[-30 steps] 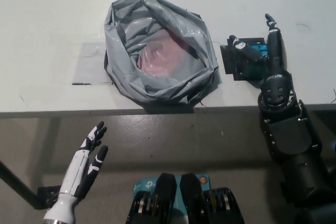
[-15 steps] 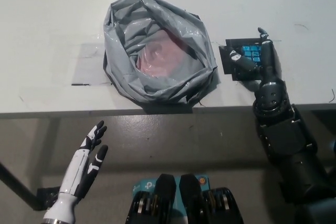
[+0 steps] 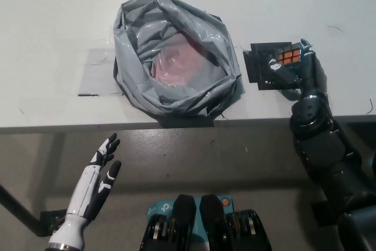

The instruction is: Use the right hand to pick up a rubix's cube and place it into a plastic bag and lift the bag

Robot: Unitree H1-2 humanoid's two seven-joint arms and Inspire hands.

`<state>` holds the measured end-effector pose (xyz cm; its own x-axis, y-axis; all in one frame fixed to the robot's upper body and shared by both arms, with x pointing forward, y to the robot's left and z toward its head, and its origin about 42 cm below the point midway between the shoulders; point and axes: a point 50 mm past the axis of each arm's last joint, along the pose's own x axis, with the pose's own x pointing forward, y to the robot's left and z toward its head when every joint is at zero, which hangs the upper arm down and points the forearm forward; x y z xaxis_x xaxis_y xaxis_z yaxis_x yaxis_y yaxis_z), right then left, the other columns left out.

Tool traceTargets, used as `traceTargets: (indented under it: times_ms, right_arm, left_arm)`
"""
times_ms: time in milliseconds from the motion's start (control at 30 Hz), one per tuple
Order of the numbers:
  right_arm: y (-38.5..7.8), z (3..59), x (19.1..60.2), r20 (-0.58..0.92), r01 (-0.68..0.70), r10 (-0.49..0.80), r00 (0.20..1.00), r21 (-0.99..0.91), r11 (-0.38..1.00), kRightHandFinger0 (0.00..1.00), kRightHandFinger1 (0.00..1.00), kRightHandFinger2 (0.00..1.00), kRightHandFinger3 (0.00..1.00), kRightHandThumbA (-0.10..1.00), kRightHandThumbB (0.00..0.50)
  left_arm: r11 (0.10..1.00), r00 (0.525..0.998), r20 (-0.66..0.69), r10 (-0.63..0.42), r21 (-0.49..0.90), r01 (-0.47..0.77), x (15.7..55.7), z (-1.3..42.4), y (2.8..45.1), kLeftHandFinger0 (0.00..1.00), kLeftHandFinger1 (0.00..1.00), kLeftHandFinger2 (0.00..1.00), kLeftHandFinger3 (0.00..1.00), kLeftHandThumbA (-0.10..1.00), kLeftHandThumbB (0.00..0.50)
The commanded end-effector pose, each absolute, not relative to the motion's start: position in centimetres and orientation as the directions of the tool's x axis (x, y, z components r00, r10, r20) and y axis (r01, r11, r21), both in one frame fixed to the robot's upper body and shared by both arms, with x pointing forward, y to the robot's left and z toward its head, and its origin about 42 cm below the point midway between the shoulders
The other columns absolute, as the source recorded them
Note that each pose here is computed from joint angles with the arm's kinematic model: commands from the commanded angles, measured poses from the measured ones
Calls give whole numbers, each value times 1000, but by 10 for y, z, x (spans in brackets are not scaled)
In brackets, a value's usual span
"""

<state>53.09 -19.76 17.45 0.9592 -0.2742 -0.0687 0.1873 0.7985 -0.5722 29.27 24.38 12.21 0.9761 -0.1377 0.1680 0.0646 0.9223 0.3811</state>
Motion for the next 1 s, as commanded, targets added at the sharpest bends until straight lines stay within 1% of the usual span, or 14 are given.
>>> traceTargets:
  times_ms: [0,267,400,433,467,500,533,567,633,733,767,800,900,967]
  right_arm:
    - [-192,186,536,11,231,-287,958,-623,748,1000,1000,1000,1000,698,500]
    - [-189,186,534,9,215,-268,963,-626,750,1000,1000,1000,1000,696,500]
    - [-188,183,534,10,224,-271,963,-593,774,1000,1000,1000,1000,490,495]
    - [-188,183,534,37,251,-288,957,-606,755,692,808,928,953,35,274]
    - [-189,183,534,48,261,-293,955,-610,749,511,638,806,879,-51,308]
    - [-189,183,534,57,269,-298,953,-612,744,426,577,748,853,-80,316]
    - [-190,181,533,87,282,-292,952,-615,736,81,169,290,433,-96,228]
    - [-191,180,532,108,291,-288,952,-617,731,16,108,271,369,-99,251]
    - [-194,173,528,146,311,-282,948,-607,732,0,170,586,562,-100,262]
    - [-196,172,527,154,314,-280,948,-600,736,4,341,830,754,-100,254]
    - [-196,172,527,154,315,-280,948,-600,735,3,363,846,768,-100,253]
    - [-198,171,527,157,321,-285,946,-596,736,63,439,879,774,-100,246]
    - [-200,172,527,174,339,-293,940,-572,747,7,375,762,668,-100,247]
    - [-200,172,528,178,344,-296,938,-569,747,0,359,753,659,-100,246]
  left_arm:
    - [919,956,243,-163,390,58,298,138,246,1000,1000,1000,1000,1000,76]
    - [918,956,240,-166,392,61,297,138,246,1000,1000,1000,1000,1000,86]
    - [919,956,241,-170,390,65,298,138,246,1000,1000,1000,1000,1000,82]
    - [917,955,242,-171,393,65,298,138,246,1000,1000,1000,1000,1000,81]
    - [917,955,243,-172,394,65,298,139,246,1000,1000,1000,1000,1000,81]
    - [917,954,244,-172,394,65,299,139,246,1000,1000,1000,1000,1000,81]
    - [917,954,244,-172,394,64,299,139,246,1000,1000,1000,1000,1000,88]
    - [917,955,244,-171,395,64,299,139,246,1000,1000,1000,1000,1000,89]
    - [917,954,244,-172,394,65,300,139,246,1000,1000,1000,1000,1000,87]
    - [917,955,243,-170,393,63,299,139,247,1000,1000,1000,1000,1000,84]
    - [917,955,244,-170,394,62,299,139,246,1000,1000,1000,1000,1000,83]
    - [918,955,242,-169,392,63,299,139,246,1000,1000,1000,1000,1000,85]
    - [917,955,242,-170,393,64,299,138,246,1000,1000,1000,1000,1000,80]
    - [917,955,244,-171,394,63,299,139,246,1000,1000,1000,1000,1000,79]
